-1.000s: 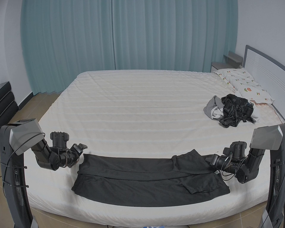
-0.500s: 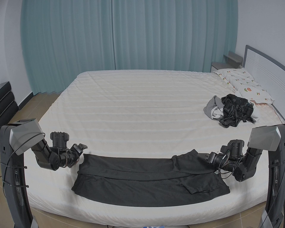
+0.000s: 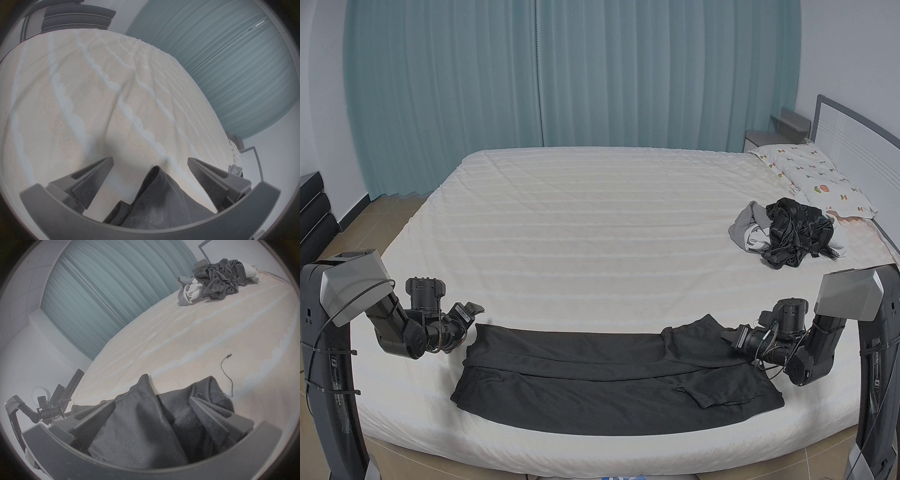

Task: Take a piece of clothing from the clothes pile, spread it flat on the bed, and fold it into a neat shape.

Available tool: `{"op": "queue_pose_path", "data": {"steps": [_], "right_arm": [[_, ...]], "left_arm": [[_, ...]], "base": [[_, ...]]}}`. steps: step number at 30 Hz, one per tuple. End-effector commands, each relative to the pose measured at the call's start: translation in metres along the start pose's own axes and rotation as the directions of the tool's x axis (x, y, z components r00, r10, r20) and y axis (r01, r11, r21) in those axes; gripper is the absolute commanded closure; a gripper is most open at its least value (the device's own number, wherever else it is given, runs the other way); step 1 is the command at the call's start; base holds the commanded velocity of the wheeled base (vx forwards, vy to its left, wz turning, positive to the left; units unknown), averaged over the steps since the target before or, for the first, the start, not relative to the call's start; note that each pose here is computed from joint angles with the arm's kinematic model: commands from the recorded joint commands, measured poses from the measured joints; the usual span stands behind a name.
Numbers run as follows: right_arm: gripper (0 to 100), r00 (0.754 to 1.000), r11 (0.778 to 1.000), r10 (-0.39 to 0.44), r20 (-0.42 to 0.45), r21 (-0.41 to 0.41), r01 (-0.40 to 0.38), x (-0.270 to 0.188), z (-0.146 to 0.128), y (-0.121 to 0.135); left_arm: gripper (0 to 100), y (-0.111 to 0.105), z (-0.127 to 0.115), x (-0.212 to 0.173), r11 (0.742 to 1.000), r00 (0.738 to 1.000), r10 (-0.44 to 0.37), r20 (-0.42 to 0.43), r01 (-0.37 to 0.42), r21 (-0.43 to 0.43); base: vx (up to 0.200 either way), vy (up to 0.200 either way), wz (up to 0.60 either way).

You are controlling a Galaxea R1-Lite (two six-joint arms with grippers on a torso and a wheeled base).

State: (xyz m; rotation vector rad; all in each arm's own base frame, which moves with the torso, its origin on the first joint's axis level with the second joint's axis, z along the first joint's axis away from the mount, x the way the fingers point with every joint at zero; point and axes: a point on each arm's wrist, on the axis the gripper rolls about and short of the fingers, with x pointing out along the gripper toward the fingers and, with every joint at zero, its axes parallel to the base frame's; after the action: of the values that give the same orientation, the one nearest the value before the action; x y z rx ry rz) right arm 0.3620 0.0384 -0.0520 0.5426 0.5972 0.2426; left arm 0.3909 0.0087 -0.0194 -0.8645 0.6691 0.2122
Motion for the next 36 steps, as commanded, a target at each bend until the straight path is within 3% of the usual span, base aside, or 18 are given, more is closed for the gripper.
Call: {"op": "queue_pose_path", "data": {"steps": [1,36], "right_arm": [[100,1.000,1.000,-0.008,0.010,0.006,0.008,-0.008,0.005,-0.001],[100,0.998,0.999,-0.048,-0.036,0.017,0.049,-0.057,-0.016,-0.008]], "left_arm": [[0,0.000,0.000,0.000,1.000,1.000,0.001,0.000,-0.001,-0.002],[0,0.000,0.000,0.000,1.000,1.000,0.001,0.000,-0.001,-0.002]], "base": [[0.000,0.000,0.00],[0.000,0.000,0.00]]}}
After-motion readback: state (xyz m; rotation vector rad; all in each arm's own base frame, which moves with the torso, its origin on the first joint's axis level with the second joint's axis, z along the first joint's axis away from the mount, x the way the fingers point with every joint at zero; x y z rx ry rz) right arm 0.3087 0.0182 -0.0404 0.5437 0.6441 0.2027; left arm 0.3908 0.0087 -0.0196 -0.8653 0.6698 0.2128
